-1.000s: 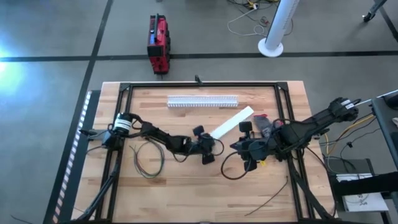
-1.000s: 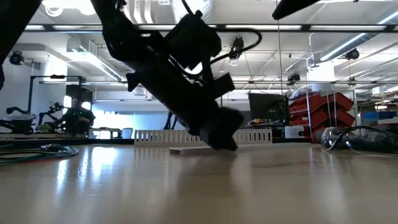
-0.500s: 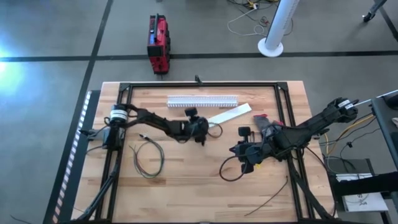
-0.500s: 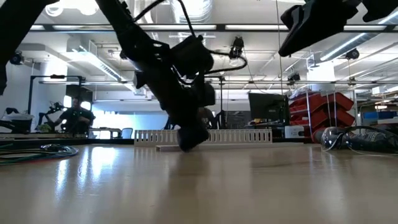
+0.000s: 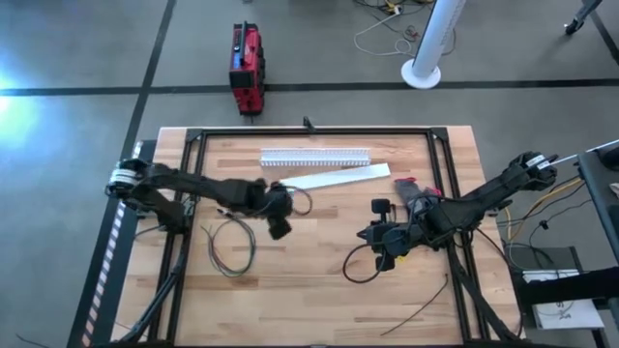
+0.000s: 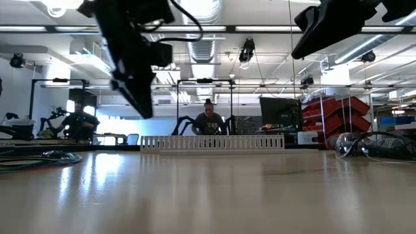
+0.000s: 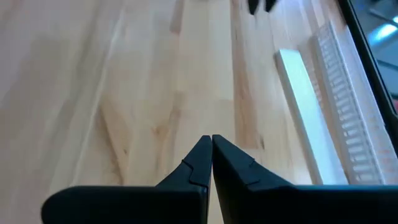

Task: Ziptie cables
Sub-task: Wrap the cables together using a black zip tie

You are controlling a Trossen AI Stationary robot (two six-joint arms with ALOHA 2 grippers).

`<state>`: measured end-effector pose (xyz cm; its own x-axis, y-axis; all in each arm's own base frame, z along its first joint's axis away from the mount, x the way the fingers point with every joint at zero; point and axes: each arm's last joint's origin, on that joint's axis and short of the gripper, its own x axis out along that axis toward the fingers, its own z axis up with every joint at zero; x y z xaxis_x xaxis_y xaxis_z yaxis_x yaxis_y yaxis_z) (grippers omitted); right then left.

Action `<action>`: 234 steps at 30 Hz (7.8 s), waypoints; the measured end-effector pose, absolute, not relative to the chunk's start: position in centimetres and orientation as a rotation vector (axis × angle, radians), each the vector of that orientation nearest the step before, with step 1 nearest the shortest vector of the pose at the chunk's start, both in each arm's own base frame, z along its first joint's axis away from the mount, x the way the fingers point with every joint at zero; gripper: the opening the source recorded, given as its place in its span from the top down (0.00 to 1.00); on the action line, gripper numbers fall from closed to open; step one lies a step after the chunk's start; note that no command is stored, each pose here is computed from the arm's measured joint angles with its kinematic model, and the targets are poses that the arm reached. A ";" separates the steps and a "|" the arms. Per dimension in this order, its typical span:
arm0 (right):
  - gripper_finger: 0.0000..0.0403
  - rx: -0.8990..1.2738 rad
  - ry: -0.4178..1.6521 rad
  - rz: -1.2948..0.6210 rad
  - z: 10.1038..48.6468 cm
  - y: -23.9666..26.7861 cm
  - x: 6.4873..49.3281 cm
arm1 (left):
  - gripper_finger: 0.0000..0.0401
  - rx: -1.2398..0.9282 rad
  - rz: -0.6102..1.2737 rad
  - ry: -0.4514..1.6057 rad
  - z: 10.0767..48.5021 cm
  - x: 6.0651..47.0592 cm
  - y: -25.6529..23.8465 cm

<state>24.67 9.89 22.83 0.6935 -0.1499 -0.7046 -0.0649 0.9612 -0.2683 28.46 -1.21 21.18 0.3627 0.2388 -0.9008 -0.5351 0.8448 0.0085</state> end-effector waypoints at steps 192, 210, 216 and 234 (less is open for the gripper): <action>1.00 0.494 1.704 -0.316 16.7 10.9 21.0 | 1.00 0.560 0.343 0.797 24.6 31.6 -7.5; 1.00 0.209 1.090 -0.468 17.3 5.4 29.6 | 1.00 0.509 0.334 0.643 26.2 24.9 -5.7; 1.00 0.198 1.035 -0.459 15.4 3.4 31.9 | 1.00 0.607 0.150 0.423 23.7 25.1 -6.1; 1.00 0.185 0.971 -0.463 15.1 1.8 33.0 | 1.00 0.772 0.214 0.407 20.3 33.6 -9.2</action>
<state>32.95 1.82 15.13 0.4768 -0.2951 -0.8280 0.4578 0.8875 -0.0526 33.63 -9.23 20.30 0.9012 0.3333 -0.2771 -0.0398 0.7003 0.7127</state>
